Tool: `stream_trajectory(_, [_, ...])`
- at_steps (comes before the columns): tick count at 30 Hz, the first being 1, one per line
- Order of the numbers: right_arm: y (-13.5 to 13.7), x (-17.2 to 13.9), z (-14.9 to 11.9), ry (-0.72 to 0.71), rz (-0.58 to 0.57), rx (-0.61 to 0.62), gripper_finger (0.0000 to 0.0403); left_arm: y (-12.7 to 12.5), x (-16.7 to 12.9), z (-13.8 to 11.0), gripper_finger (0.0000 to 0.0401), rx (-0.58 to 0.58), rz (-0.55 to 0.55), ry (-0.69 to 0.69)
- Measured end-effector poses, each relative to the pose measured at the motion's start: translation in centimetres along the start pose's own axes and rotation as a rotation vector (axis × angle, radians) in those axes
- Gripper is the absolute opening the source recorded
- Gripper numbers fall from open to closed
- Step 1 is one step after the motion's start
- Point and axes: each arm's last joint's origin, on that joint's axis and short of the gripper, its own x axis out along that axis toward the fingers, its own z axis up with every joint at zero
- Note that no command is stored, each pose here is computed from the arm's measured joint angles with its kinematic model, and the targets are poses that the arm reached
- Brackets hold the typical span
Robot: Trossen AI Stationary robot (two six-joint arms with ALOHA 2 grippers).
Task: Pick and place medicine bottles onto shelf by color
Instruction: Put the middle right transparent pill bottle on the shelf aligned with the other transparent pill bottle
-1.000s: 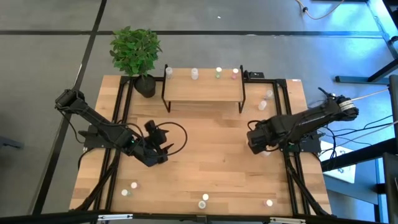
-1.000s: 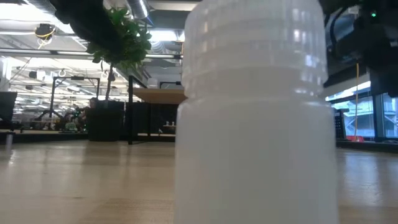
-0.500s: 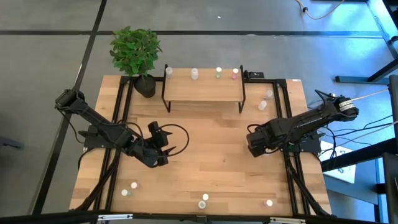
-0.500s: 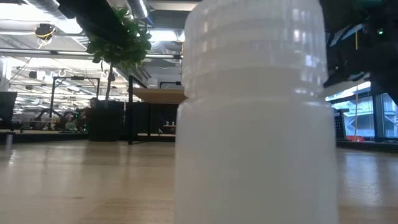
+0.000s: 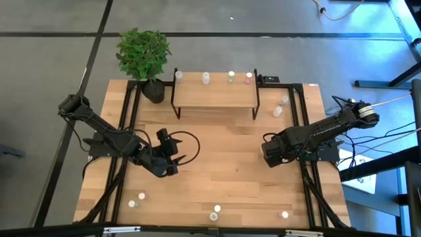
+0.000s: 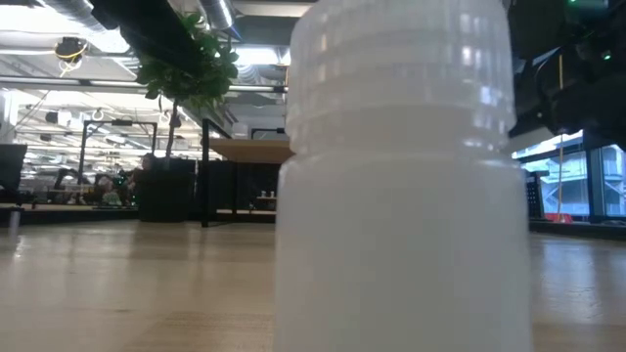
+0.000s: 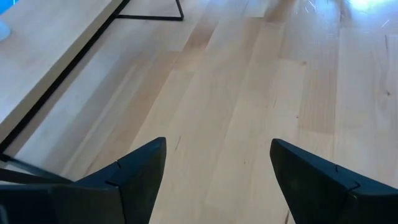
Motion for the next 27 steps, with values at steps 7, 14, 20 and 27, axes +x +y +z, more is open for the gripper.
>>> stream_trajectory(7, [-0.01, -0.01, 0.16, -0.053, -0.005, 0.001, 0.0235, 0.0, 0.0, 0.0, 0.0283, 0.0, 0.0, 0.0])
stream_trajectory(14, [0.02, 0.0, -0.02, -0.038, -0.004, -0.007, 0.0235, 0.0, 0.0, 0.0, 0.0283, 0.0, 0.0, 0.0])
stream_trajectory(20, [0.09, 0.06, -0.29, -0.047, -0.001, -0.019, 0.0235, 0.0, 0.0, 0.0, 0.0283, 0.001, 0.0, 0.0])
stream_trajectory(27, [0.2, 0.36, -0.27, -0.066, 0.012, -0.007, 0.0235, 0.0, 0.0, 0.0, 0.0283, 0.002, 0.0, 0.0])
